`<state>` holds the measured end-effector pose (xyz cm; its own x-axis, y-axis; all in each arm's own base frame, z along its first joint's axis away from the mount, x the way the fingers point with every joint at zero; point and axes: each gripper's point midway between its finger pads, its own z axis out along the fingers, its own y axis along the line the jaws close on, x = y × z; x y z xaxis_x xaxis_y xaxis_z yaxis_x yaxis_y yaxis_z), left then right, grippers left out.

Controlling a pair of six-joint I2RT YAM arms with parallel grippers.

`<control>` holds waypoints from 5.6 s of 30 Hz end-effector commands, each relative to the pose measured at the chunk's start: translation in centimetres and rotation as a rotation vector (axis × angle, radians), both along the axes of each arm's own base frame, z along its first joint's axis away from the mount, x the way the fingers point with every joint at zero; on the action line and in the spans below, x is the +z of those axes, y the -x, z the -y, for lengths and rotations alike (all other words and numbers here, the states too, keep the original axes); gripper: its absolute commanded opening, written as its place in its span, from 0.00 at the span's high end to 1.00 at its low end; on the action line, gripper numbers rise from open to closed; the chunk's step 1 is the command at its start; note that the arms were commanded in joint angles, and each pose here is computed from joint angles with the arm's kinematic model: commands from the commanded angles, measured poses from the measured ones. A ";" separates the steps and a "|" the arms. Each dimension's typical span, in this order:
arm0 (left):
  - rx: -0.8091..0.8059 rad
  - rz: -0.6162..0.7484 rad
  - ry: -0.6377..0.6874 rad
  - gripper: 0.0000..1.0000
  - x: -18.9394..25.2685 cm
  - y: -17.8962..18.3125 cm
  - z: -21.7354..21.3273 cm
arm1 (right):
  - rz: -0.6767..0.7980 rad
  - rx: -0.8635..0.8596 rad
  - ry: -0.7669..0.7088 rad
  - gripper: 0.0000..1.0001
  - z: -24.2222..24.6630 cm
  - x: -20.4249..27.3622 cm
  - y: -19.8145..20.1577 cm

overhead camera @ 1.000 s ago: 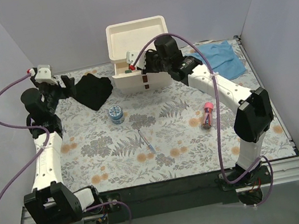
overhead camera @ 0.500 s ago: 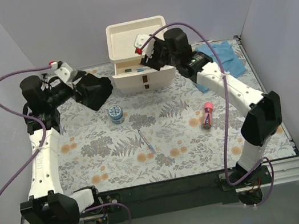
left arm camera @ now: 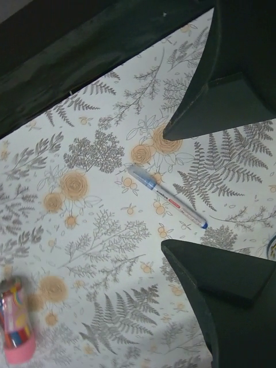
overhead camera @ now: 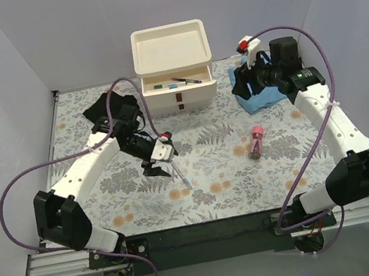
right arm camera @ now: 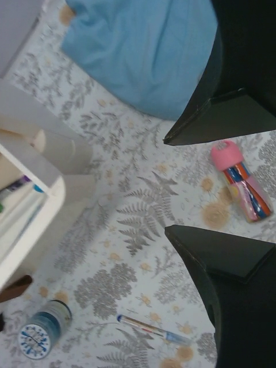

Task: Sort the stationery into containers
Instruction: Pick up the pen from the center of the board, then place the pen in the drawer, then close the drawer in the storage box.

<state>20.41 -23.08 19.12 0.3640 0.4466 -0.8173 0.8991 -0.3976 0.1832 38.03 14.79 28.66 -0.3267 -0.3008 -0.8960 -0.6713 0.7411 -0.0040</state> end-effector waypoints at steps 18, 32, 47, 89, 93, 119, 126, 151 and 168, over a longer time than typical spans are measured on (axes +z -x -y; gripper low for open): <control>-0.313 0.102 -0.285 0.52 -11.0 -0.8 2.3 | -0.055 -0.021 -0.038 0.35 2.3 -1.5 5.3; -0.309 0.107 -0.350 0.58 -15.5 -3.0 2.9 | -0.093 -0.047 -0.050 0.36 3.1 -2.9 4.3; -0.312 0.078 -0.381 1.00 -17.1 -2.5 2.3 | -0.109 -0.075 -0.058 0.36 3.7 -3.2 3.4; 0.583 0.601 0.153 1.00 11.7 -25.9 9.4 | -0.080 -0.202 -0.060 0.36 6.7 -3.8 4.1; 0.606 0.631 0.169 0.75 11.6 -26.6 9.3 | -0.081 -0.199 -0.064 0.36 6.7 -3.9 4.3; 1.732 0.012 0.666 1.00 11.5 -26.7 -15.1 | 0.273 0.304 0.008 0.99 -10.8 -2.7 1.5; 1.423 -0.361 0.613 1.00 7.1 -22.2 -8.3 | 0.334 0.269 0.001 0.99 -13.4 -1.7 -2.1; 1.217 -0.530 0.611 1.00 5.3 -25.9 -4.1 | 0.454 0.068 0.128 0.99 -11.9 -0.6 -8.8; 1.180 -0.514 0.632 1.00 5.4 -26.4 -3.1 | 0.528 -0.015 0.142 0.99 -11.9 0.8 -12.5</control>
